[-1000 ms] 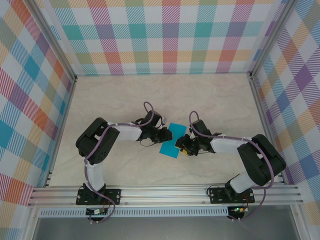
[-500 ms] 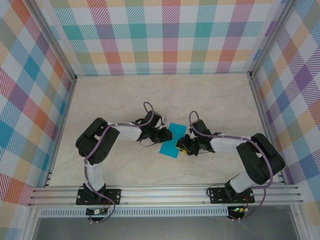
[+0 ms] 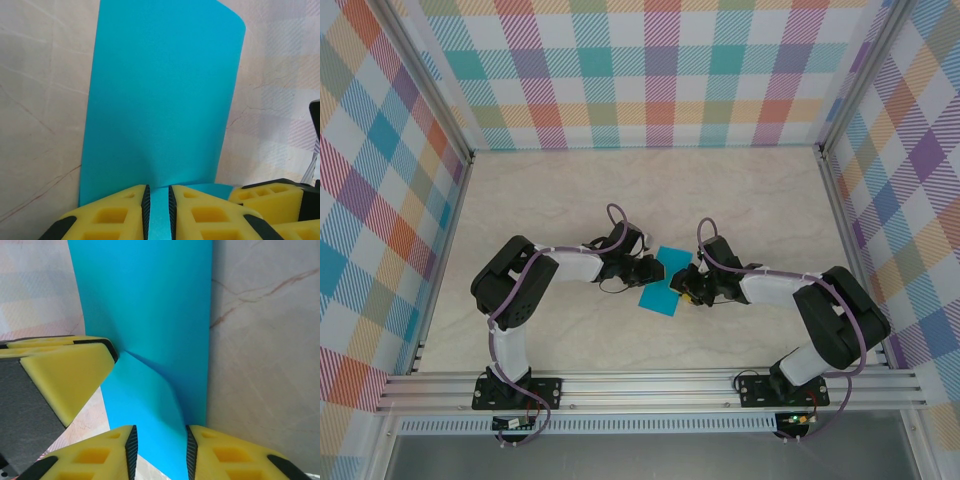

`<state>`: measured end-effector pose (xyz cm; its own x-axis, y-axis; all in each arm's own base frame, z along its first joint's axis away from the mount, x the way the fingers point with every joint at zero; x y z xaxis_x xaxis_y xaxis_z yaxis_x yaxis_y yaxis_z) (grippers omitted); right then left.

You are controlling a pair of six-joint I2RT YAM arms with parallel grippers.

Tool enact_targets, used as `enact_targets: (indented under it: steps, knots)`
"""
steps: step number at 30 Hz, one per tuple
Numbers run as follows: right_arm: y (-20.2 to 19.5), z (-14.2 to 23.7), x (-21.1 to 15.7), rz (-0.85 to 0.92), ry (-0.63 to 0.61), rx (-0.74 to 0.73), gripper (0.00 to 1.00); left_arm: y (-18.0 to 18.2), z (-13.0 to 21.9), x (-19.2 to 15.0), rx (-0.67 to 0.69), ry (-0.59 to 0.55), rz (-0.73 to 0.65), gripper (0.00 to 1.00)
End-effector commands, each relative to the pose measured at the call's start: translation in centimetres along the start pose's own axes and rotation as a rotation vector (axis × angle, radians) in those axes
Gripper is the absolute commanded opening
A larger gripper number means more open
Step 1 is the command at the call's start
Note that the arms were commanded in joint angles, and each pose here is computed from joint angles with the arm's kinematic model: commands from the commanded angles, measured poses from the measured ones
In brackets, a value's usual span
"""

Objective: Fold a paper plane with a square sheet of paper (pick it up from the middle)
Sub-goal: Fold the triangle a second time at the center of the table, then turn over the paper at the center of the table.

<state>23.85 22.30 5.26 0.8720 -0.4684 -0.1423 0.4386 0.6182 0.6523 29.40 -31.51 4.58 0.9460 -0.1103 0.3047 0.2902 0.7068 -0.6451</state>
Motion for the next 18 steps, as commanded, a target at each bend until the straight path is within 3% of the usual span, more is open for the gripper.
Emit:
enact_targets:
  steps: [1, 5, 18]
  knots:
    - [0.1, 0.1, 0.4, 0.018, -0.035, -0.025, 0.35, 1.0, 0.5, -1.6, 0.061, 0.043, 0.031, 0.20]
    - [-0.5, 0.3, 0.5, 0.028, -0.052, -0.056, 0.39, 1.1, 0.3, -1.6, 0.061, 0.047, 0.033, 0.20]
    - [-0.1, -0.9, 0.3, 0.025, -0.002, -0.006, 0.34, 1.0, 0.3, -1.6, 0.057, 0.044, 0.033, 0.21]
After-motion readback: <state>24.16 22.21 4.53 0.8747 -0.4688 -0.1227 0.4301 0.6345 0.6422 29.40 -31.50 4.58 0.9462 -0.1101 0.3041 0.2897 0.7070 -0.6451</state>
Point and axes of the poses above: each hand's point on the last joint's axis, 136 mm out from that joint toward the fingers, its own z axis back along the fingers, its own y axis along the line the jaws close on, x = y × z, the point moved 3 cm from there along z, back along the fingers, and after that the axes turned 11 degrees about -z, right-handed, at the moved point
